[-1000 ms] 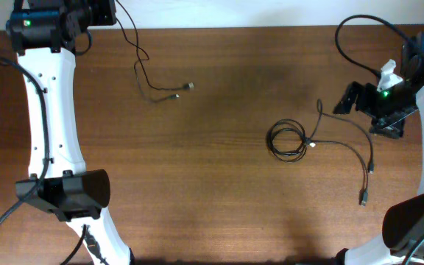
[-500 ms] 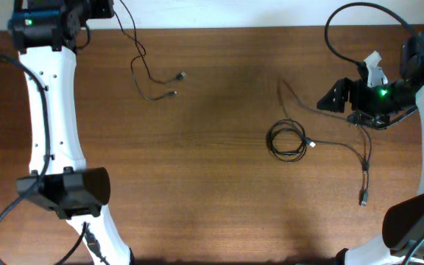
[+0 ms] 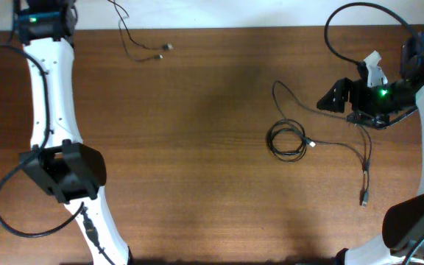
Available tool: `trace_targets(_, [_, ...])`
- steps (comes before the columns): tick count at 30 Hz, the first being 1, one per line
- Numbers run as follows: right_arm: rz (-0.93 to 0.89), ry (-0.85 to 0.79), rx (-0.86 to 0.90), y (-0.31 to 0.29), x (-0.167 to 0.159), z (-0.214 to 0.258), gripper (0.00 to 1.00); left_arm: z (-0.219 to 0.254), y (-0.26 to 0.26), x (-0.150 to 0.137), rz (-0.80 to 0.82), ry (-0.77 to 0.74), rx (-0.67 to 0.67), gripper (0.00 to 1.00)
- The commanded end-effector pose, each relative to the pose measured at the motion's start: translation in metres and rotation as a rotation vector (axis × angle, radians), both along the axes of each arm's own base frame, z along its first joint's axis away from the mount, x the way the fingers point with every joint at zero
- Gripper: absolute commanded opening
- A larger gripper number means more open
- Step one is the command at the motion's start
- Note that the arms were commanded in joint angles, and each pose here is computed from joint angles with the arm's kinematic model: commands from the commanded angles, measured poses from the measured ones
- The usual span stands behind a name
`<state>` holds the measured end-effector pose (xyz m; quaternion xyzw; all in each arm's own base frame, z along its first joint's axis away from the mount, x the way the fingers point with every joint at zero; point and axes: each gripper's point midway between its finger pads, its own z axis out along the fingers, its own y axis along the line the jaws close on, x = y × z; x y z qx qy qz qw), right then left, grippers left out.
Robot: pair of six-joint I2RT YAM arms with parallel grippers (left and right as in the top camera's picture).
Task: Untangle cables
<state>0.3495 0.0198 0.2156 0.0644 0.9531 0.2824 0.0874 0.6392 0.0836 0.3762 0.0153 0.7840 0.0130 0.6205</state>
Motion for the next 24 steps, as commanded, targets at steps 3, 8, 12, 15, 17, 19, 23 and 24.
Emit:
trace_targets(3, [0.017,-0.006,0.014,0.005,-0.001,0.001,0.99,-0.062,0.089,0.009,0.14,0.086,0.016,0.0])
trace_targets(8, [0.017,-0.005,0.015,0.005,-0.001,0.001,0.98,-0.122,0.139,0.01,0.189,0.17,-0.017,0.12])
trace_targets(12, [0.016,0.015,0.017,0.005,-0.005,0.0,0.98,-0.164,0.185,0.007,0.253,0.203,-0.032,0.07])
trace_targets(15, [0.015,0.037,0.013,0.005,-0.009,-0.001,0.98,-0.184,0.23,-0.002,0.339,0.2,-0.019,0.01])
trace_targets(17, [0.015,0.05,0.008,0.005,-0.012,-0.002,0.98,-0.187,0.254,-0.009,0.36,0.187,0.021,0.06])
trace_targets(19, [0.012,0.058,0.011,0.005,-0.013,-0.002,0.99,-0.187,0.276,-0.017,0.388,0.174,0.043,0.63])
trace_targets(23, [-0.004,0.07,0.014,0.005,-0.014,-0.002,0.98,-0.187,0.306,-0.035,0.439,0.172,0.04,0.99])
trace_targets(24, [-0.007,0.071,0.015,0.005,-0.013,-0.002,0.98,-0.19,0.314,-0.041,0.452,0.183,0.034,0.99])
